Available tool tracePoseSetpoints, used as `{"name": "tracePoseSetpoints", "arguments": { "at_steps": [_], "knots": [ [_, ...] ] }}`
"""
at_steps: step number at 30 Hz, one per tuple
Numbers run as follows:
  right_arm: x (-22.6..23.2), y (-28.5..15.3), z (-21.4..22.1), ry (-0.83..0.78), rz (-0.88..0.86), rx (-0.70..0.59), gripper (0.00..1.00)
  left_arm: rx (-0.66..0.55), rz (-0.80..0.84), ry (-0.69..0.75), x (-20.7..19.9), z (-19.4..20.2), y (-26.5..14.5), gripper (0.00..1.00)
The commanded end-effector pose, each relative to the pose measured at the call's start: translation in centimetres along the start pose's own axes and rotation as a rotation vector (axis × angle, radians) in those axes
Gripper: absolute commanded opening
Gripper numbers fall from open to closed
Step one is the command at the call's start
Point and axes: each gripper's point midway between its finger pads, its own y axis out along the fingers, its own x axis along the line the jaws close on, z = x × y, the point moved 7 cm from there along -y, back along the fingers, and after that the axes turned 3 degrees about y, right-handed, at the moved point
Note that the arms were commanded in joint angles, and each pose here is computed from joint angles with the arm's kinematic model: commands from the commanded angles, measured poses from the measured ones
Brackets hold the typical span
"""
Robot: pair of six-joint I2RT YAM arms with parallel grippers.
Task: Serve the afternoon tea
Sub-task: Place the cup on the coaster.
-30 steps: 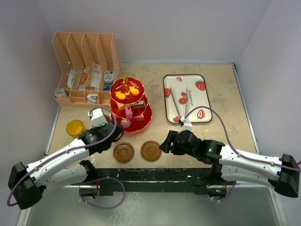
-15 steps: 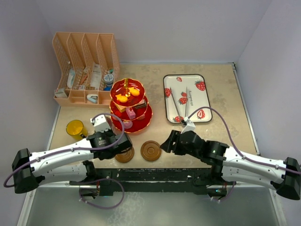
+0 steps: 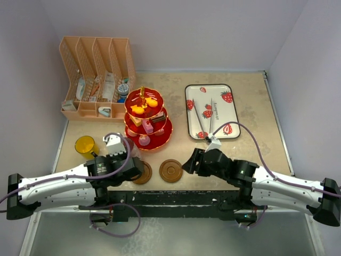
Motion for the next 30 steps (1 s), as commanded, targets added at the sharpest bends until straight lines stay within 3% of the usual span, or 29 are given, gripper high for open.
{"name": "tracePoseSetpoints", "arguments": {
  "at_steps": [1,17,30],
  "knots": [
    [0.3,-0.1,-0.6,0.018,0.001,-0.035,0.63,-0.032,0.078,0.030,-1.4,-0.2,-0.8,0.00],
    [-0.1,0.1,-0.3,0.034,-0.001,-0.029,0.63,-0.082,0.177,0.189,-3.4,4.5,-4.6,0.00],
    [1.1,0.7,-0.4,0.018,-0.026,-0.018,0.63,-0.088,0.191,0.174,-1.4,5.9,-4.1,0.00]
  ]
}}
